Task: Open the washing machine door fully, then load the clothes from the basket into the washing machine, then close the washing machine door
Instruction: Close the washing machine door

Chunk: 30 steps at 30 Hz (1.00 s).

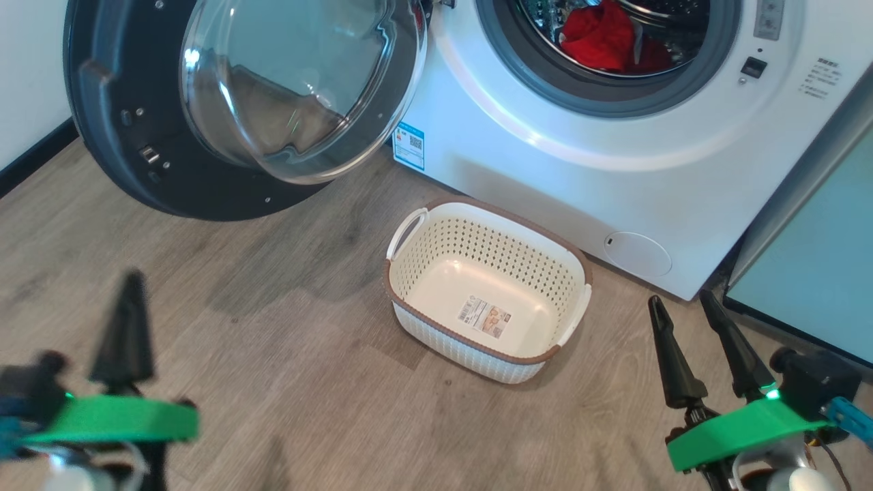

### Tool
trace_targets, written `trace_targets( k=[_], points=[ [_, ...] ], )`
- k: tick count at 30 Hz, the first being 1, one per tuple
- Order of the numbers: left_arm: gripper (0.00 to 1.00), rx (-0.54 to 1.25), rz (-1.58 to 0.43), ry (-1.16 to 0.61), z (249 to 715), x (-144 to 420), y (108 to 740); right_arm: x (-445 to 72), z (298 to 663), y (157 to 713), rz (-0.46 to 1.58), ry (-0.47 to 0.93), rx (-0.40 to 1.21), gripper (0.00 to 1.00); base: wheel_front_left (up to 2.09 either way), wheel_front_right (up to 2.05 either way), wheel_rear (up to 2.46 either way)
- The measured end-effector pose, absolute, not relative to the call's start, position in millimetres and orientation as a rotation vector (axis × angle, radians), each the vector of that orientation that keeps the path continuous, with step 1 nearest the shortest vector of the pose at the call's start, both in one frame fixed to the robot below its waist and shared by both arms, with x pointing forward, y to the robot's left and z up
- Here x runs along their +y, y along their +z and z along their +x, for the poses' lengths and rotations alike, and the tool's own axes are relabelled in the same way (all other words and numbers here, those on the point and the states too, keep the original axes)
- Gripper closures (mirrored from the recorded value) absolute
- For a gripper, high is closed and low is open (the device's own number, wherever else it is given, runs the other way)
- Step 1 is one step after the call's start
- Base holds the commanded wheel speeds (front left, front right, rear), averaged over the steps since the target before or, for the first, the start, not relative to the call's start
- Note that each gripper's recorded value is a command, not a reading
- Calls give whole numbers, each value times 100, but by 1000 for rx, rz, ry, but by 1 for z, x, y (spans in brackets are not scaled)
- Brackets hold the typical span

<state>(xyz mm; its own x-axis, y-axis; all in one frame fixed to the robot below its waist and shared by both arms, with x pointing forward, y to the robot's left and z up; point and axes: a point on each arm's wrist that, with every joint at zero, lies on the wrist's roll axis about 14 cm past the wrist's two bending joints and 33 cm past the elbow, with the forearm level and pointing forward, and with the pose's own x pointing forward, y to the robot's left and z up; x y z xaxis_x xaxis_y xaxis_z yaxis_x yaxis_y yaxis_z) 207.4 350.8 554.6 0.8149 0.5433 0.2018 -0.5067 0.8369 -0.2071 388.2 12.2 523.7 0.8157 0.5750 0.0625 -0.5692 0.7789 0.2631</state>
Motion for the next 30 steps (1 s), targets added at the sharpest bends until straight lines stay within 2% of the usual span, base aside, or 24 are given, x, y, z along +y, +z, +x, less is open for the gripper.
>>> trace_targets(
  k=[5, 10, 15, 21, 30],
  points=[
    [100, -556, -190, 560, 199, 374, 637, 14, 391, 523, 282, 623, 25, 0, 0, 0, 0],
    [100, -849, -251, 470, 189, 391, 725, 16, 393, 520, 284, 627, 34, 0, 0, 0, 0],
    [100, -992, -457, 375, 193, 425, 777, 17, 396, 522, 289, 629, 31, 0, 0, 0, 0],
    [100, -948, -744, 397, 224, 489, 777, 11, 406, 527, 299, 607, 4, 0, 0, 0, 0],
    [100, -703, -1021, 605, 271, 550, 702, -6, 413, 515, 300, 552, 29, 0, 0, 0, 0]
  ],
)
